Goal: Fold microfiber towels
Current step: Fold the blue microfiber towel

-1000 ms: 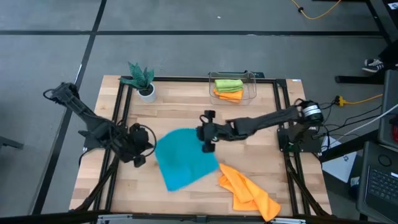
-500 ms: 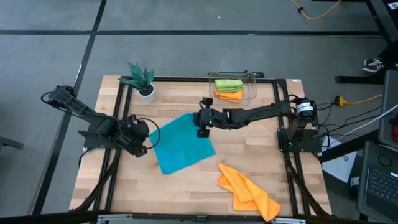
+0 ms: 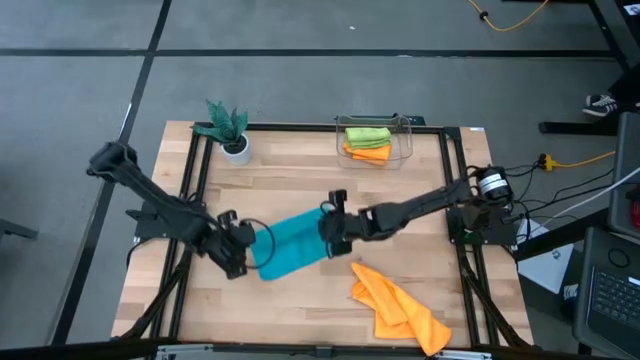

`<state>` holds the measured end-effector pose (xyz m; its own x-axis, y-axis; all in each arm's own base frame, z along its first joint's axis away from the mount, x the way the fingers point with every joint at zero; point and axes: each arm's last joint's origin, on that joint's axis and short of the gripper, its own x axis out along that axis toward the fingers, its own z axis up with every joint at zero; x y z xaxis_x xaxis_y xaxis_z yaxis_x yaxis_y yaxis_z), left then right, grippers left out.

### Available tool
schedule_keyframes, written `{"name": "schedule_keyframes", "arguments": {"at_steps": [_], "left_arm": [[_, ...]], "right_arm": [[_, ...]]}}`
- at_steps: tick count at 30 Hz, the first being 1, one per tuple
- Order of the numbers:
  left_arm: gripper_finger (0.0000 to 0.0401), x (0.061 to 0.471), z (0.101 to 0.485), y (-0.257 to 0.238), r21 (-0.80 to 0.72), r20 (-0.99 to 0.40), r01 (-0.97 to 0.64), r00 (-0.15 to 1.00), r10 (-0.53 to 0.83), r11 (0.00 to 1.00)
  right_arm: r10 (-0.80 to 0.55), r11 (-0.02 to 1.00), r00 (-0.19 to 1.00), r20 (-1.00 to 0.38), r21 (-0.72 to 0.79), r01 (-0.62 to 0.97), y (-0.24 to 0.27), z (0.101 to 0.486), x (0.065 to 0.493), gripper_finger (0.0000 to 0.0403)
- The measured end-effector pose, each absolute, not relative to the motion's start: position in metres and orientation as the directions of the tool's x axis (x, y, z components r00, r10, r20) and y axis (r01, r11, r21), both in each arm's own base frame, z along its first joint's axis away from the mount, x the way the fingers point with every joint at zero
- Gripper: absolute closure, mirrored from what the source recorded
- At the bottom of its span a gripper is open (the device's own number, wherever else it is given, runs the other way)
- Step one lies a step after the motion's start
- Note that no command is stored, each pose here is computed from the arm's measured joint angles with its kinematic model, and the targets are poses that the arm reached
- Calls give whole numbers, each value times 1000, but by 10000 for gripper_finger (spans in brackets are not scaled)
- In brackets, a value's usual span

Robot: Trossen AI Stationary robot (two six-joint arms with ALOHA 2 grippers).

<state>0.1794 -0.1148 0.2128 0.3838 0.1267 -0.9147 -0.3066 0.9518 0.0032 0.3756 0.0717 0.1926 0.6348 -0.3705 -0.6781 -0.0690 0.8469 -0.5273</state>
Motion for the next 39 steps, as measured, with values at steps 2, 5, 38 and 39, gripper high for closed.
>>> {"name": "schedule_keyframes", "arguments": {"at_steps": [2, 5, 38, 39], "left_arm": [[401, 186, 204, -124, 1, -914, -290, 388, 118, 957], [401, 191, 192, -135, 12, -917, -266, 381, 117, 964], [260, 198, 212, -125, -173, -887, -276, 460, -28, 945], [260, 197, 216, -122, -166, -880, -279, 474, -15, 946]], "right_arm": [[-361, 847, 617, -699, -523, -97, 81, 190, 371, 401], [-346, 850, 610, -713, -513, -117, 93, 183, 363, 400], [-218, 966, 689, -691, -253, 52, 121, 192, 355, 221], [-247, 967, 721, -648, -206, 147, 119, 194, 359, 224]]}}
